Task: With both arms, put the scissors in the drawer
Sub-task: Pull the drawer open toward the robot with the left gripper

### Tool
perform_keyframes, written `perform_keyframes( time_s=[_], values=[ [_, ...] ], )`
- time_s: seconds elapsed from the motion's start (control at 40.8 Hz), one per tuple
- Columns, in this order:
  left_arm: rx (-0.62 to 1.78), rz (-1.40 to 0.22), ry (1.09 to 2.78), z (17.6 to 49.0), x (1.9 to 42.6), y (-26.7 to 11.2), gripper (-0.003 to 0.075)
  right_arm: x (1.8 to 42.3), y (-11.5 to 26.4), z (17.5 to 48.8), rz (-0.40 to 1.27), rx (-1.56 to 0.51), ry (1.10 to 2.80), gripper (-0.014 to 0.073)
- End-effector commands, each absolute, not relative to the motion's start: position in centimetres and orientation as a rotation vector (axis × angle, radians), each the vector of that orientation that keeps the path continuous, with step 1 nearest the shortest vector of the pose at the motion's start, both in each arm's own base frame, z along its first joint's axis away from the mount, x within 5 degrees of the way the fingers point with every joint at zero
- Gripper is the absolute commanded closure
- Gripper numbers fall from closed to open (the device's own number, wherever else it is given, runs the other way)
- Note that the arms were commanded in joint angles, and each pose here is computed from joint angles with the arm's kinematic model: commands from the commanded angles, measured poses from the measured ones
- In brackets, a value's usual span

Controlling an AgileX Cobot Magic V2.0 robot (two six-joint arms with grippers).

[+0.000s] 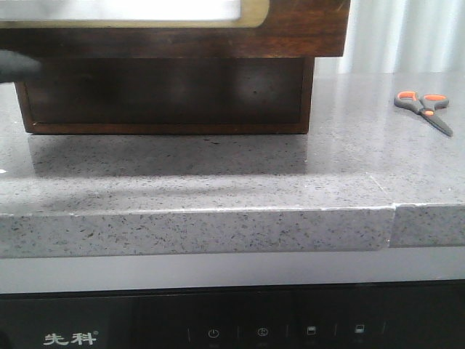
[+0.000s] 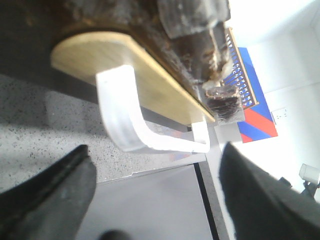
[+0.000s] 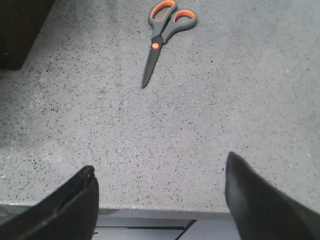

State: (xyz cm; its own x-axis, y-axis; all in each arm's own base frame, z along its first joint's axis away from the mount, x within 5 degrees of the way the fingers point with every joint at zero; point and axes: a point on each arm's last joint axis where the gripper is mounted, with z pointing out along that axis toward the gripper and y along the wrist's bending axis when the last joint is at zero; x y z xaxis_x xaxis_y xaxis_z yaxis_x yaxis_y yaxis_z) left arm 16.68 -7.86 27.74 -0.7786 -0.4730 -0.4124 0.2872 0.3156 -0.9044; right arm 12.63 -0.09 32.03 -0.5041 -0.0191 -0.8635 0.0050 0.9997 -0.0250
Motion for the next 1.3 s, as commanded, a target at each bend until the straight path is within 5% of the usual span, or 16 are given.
perform_keyframes(
  time_s=[0.0, 0.368, 0.638, 0.932, 1.275],
  values=[
    [-0.107, -1.600, 1.848, 29.3, 15.7, -8.1, 0.0166, 13.0, -0.2, 33.5, -0.052, -0.028, 2.008, 0.0046],
    [0.101, -1.458, 1.825, 31.4, 10.6, -8.0, 0.0172, 13.0, -0.2, 33.5, -0.052, -0.028, 2.008, 0.0046],
    [0.267, -0.942, 1.963, 36.7, 9.3, -6.6, 0.0175, 13.0, -0.2, 33.5, -0.057, -0.030, 2.008, 0.0046],
    [0.330, -0.510, 1.865, 42.6, 8.8, -4.6, 0.0175, 13.0, -0.2, 33.5, -0.057, -0.030, 2.008, 0.0046],
    [0.655, -0.539, 1.769, 43.0, 7.5, -6.4, 0.0176, 13.0, -0.2, 33.5, -0.057, -0.030, 2.008, 0.0046]
  ],
)
